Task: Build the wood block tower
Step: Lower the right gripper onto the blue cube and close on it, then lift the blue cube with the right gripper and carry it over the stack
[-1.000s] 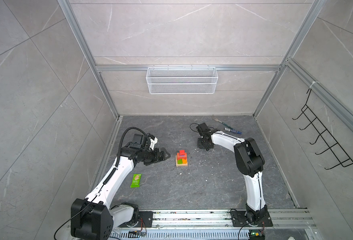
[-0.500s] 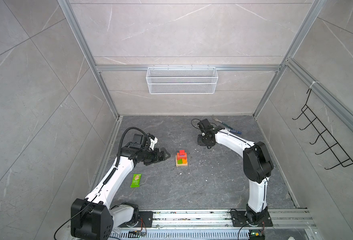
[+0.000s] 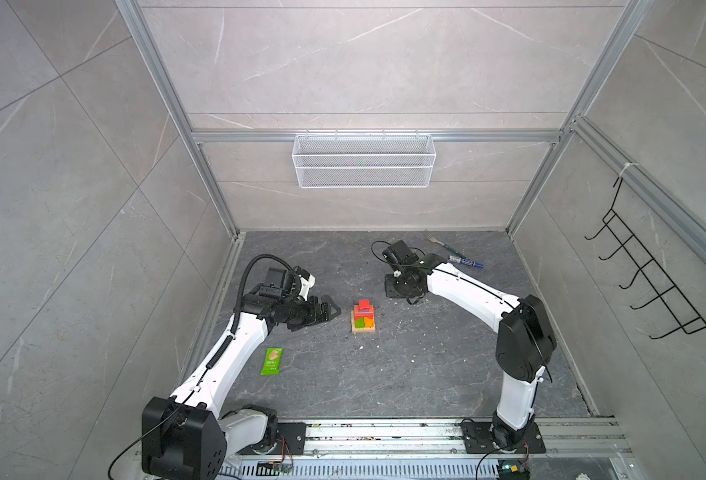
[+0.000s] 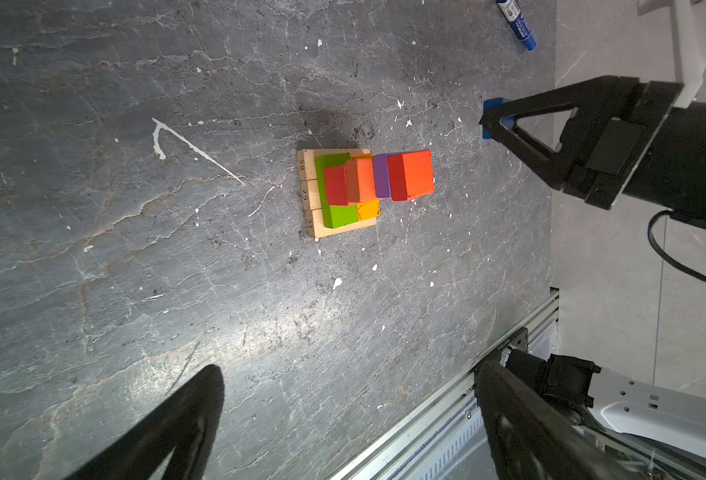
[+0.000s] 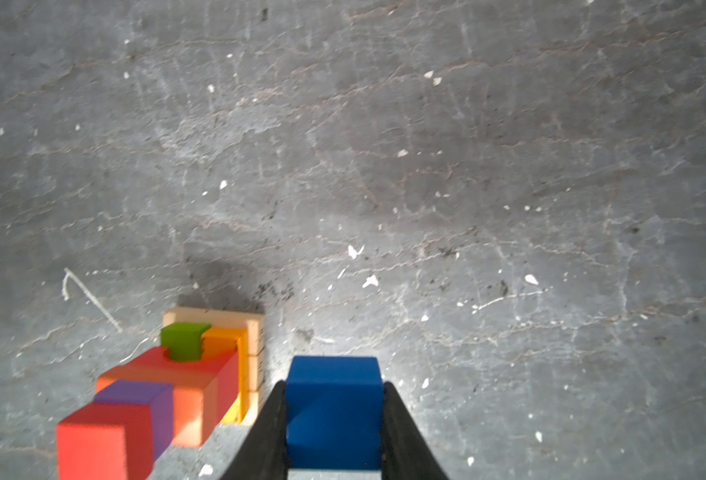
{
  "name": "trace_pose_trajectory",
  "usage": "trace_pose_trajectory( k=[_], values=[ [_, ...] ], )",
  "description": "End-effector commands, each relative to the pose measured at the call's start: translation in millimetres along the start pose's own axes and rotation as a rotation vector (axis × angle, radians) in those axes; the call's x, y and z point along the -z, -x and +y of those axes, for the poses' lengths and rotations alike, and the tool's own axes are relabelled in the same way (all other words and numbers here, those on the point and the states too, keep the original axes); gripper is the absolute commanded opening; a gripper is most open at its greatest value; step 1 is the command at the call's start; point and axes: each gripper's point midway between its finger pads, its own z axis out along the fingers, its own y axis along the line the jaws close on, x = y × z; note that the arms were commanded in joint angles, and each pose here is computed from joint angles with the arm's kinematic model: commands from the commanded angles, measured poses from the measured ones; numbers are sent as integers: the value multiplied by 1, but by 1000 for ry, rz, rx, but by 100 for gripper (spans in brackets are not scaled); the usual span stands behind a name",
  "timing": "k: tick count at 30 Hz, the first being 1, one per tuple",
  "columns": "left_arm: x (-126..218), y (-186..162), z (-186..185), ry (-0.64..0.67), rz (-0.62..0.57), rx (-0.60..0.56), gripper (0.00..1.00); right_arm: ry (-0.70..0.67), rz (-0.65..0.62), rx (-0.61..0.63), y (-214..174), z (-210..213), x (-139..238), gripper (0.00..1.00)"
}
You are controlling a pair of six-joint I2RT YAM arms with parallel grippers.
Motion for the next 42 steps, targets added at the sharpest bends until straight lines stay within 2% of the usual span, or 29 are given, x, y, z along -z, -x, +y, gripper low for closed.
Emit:
trace_pose_trajectory(
  k=[1, 22, 42],
  values=[
    [1, 4, -4, -21, -13, -15, 98, 27, -30, -6, 5, 13, 29, 2],
    [3, 3, -4, -22, -15, -16, 98, 77, -30, 76, -14, 83, 41, 2],
    [3, 3, -4, -23, -16, -17, 98, 35, -6, 100, -23, 98, 15, 2]
  ],
)
